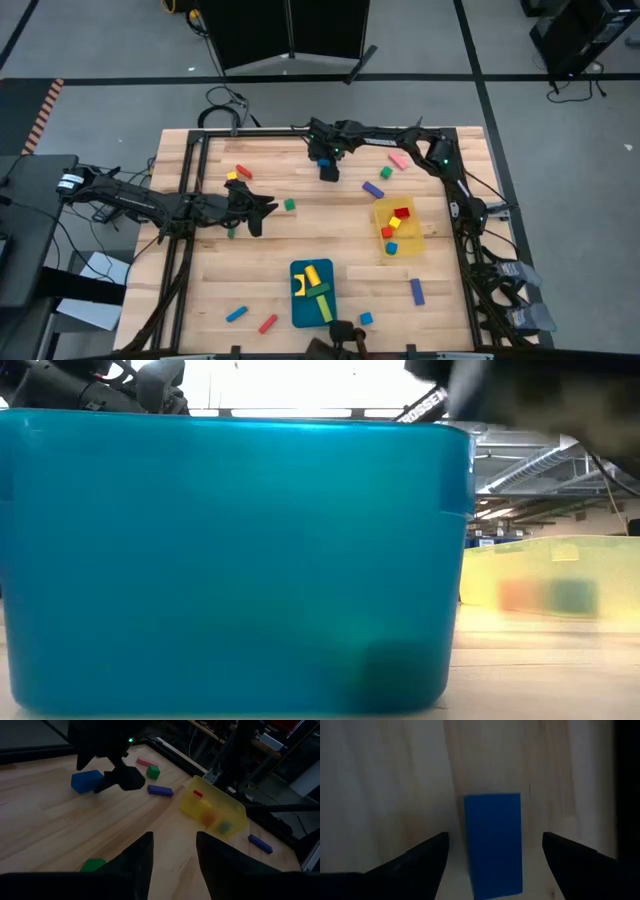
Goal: Sort blocks by size
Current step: Put the large blue block into the blue bin
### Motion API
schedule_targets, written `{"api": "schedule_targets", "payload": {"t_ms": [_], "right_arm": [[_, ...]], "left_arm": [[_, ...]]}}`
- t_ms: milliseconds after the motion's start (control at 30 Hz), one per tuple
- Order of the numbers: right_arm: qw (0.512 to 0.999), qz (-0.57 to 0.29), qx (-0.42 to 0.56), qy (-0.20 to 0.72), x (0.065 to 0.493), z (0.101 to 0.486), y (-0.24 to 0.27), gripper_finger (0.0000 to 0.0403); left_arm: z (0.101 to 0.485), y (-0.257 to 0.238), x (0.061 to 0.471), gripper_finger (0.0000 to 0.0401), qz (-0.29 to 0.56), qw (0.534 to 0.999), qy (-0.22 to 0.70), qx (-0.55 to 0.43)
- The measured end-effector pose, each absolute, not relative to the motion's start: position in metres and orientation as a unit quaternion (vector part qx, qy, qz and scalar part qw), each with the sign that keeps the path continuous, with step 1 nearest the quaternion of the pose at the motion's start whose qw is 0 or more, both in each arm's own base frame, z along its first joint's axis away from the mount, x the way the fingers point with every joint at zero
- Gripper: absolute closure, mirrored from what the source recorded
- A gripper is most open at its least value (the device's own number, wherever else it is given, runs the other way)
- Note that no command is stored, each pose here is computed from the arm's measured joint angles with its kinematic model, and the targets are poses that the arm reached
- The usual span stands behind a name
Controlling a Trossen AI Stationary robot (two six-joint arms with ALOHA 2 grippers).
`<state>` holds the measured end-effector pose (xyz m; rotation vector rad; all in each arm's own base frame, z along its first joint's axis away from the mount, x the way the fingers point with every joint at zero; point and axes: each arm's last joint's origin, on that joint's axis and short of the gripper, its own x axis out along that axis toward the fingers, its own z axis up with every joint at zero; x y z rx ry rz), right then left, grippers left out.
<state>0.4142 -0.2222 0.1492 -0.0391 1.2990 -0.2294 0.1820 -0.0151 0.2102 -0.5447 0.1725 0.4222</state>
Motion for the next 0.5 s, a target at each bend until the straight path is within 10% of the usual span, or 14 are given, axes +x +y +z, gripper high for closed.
{"api": "schedule_targets", "payload": {"t_ms": [267,500], "right_arm": [[0.785,-0.099,-0.014,0.611,0.4148,0.1411,-0.2234,0.0121],[0.786,-0.087,-0.002,0.612,0.414,0.1417,-0.2209,0.0252]], "left_arm": [[0.2101,-0.0152,0.182,0.0243,0.206,0.938,0.085,-0.266],[0.2101,-0.0152,0.182,0.0243,0.206,0.938,0.085,-0.266]]}}
